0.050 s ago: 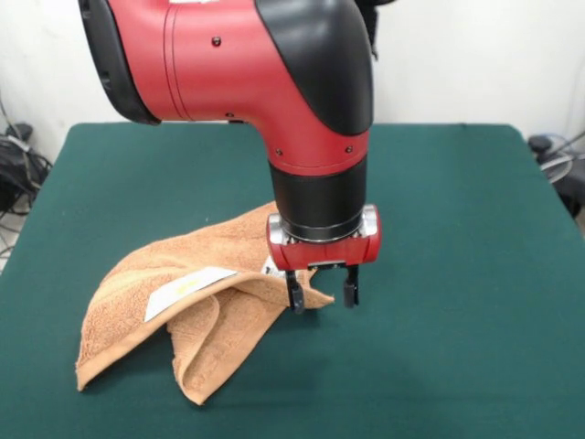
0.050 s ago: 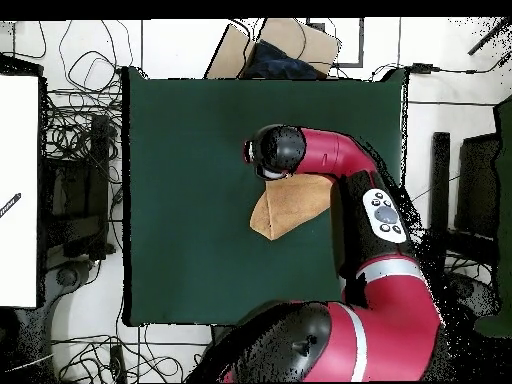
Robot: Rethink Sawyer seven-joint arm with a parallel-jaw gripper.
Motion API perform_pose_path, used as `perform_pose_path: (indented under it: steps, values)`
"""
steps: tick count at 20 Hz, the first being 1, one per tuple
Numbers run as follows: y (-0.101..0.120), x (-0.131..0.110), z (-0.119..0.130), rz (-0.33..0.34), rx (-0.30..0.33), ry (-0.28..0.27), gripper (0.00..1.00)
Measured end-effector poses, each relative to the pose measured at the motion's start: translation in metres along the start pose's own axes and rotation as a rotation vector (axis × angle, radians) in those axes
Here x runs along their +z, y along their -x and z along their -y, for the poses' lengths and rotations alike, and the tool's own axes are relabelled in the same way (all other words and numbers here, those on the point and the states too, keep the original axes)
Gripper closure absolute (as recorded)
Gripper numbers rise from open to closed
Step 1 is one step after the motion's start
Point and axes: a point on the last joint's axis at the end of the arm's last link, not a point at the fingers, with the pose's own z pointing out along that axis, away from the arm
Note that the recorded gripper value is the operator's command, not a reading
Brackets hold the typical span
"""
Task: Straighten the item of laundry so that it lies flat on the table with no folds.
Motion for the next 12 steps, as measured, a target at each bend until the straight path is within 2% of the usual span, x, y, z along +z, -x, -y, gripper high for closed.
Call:
perform_pose_path:
  steps: [12]
  values:
    - [0.0024,-0.0007,0.0032,0.006,-0.001,-0.008,0.00]
